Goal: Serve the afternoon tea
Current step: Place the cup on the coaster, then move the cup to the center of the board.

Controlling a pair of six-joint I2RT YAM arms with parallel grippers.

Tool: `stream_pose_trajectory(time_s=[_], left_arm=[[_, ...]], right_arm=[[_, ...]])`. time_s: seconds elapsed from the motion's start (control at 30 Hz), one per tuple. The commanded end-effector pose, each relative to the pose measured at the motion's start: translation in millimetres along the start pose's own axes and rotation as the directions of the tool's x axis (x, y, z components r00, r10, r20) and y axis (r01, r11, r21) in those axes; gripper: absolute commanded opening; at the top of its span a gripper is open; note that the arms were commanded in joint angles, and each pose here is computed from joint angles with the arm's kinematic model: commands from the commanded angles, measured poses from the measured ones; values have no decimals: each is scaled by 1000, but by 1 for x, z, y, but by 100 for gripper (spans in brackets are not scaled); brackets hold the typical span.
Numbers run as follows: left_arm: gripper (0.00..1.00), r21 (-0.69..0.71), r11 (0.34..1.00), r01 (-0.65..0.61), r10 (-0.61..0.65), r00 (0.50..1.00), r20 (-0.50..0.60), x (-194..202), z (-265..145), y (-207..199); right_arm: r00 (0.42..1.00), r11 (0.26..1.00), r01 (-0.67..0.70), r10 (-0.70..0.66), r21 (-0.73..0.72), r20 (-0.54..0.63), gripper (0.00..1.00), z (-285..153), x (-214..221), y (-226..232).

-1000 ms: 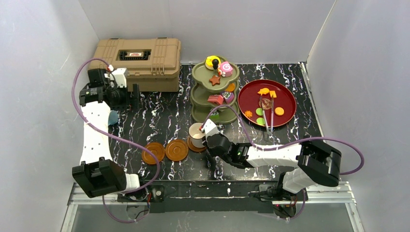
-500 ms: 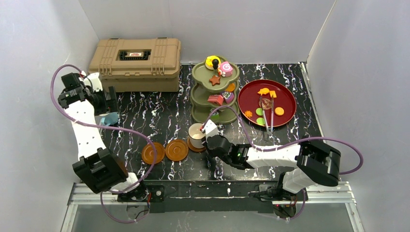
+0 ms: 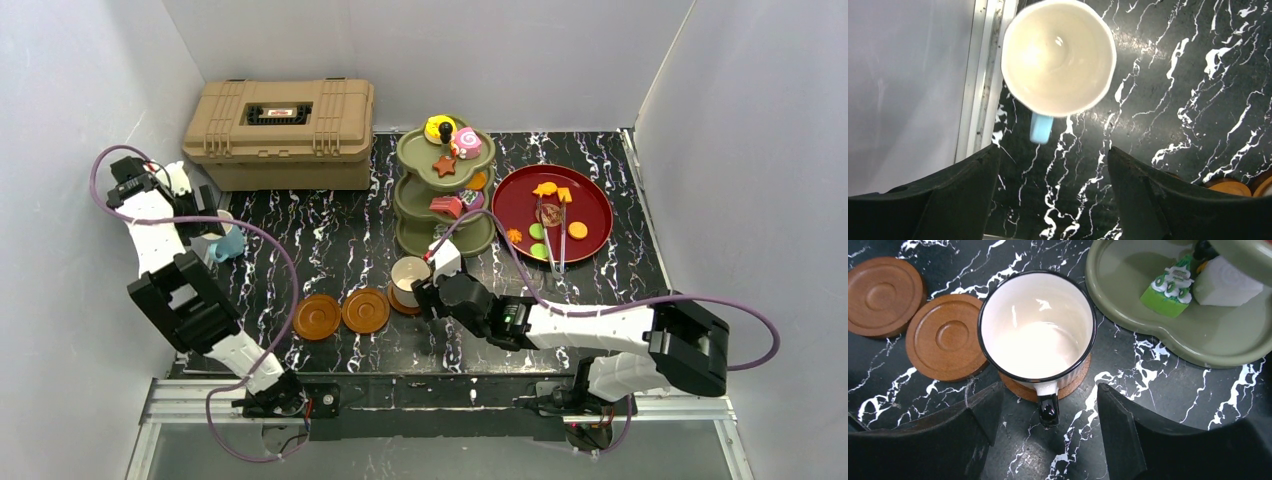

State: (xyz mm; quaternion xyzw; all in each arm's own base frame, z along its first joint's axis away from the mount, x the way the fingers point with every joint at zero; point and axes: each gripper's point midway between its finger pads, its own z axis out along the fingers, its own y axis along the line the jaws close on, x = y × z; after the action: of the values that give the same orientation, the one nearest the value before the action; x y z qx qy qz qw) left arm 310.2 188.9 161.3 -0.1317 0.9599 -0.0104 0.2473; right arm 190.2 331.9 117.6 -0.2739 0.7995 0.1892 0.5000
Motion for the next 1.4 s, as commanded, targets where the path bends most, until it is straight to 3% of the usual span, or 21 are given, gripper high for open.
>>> stream_pose_trajectory(time_s=[0.0,0.3,0.5,0.57,0.73,0.87,1.17,1.37], left_arm=[[72,13,1000,-21,20,999,45,-27,5,6],[53,7,992,-123,123,992,25,-40,38,24],[51,9,982,-187,186,982,19,-38,57,25],[43,15,981,-194,194,981,18,-38,62,22],[9,61,988,-143,144,989,-21,-24,64,1],[1,105,994,-17,23,998,-57,-2,52,-21],[0,166,955,248,-241,969,-57,58,13,-88],[3,208,925,319,-310,948,-72,84,8,-130]], right_arm=[[996,999,-42,41,3,82,76,-12,-36,3],[993,999,-46,48,-18,104,75,-22,-49,17],[993,999,-38,41,-26,111,73,-23,-54,23],[993,999,-39,42,-27,110,71,-23,-54,24],[993,999,-42,45,-31,108,66,-23,-54,26],[993,999,-40,43,-27,110,65,-24,-54,26],[993,999,-39,41,-22,115,65,-23,-52,24],[993,999,-38,40,-26,114,66,-21,-48,26]])
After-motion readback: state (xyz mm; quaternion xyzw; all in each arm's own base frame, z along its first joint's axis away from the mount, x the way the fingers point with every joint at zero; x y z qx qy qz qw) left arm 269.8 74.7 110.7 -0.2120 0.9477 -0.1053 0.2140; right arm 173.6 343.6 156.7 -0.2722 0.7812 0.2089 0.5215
